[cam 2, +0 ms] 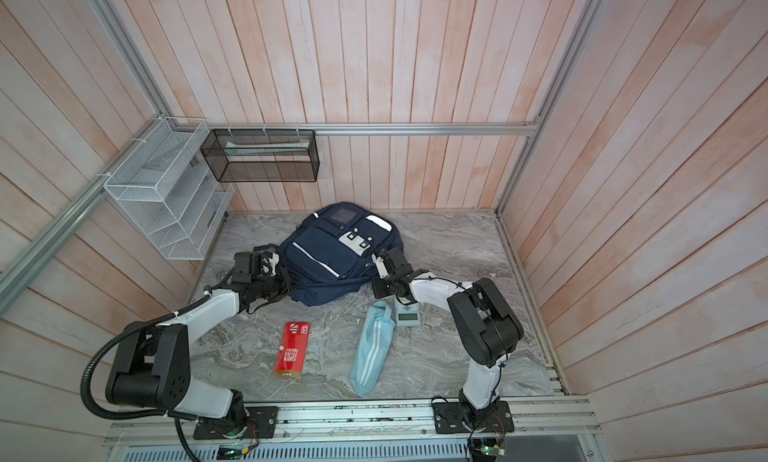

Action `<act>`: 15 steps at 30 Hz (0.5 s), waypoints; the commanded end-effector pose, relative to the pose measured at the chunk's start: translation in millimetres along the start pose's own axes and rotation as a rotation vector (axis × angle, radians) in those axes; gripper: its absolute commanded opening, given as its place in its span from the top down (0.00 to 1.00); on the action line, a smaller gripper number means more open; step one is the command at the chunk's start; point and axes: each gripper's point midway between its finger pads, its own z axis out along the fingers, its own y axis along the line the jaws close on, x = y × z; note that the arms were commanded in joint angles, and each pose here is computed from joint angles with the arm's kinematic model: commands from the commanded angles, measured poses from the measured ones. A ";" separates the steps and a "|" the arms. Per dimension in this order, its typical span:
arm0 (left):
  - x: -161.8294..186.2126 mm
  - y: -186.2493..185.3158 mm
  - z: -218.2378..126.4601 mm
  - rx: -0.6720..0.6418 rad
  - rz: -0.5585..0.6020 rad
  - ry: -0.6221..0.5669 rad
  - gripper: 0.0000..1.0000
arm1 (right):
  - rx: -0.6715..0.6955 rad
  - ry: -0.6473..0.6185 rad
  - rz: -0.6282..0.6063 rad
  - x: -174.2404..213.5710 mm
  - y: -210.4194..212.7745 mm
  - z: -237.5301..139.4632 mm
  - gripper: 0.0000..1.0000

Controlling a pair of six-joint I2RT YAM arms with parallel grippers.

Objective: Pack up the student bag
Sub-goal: 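Open the right gripper to release the zipper pull, then move both grippers up to the top of the backpack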

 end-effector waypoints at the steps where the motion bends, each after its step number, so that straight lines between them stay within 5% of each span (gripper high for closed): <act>1: -49.3 -4.2 3.0 -0.012 0.053 -0.131 0.87 | 0.128 0.017 -0.029 8.0 -9.5 -5.5 1.00; 3: -59.5 1.1 4.9 -0.020 0.041 -0.142 0.84 | 0.180 0.004 -0.011 3.6 -19.4 -6.1 0.78; 6: -70.7 2.3 -0.6 -0.033 0.040 -0.174 0.69 | 0.225 -0.040 0.002 -8.4 -26.2 -18.3 0.58; 9: -74.7 -1.8 -15.1 -0.059 0.055 -0.212 0.42 | 0.248 -0.117 0.007 -20.5 -28.7 -39.2 0.50; 15: -46.1 -57.1 -43.2 -0.003 0.131 -0.256 0.15 | 0.206 -0.397 -0.041 -85.3 -48.9 -85.5 0.30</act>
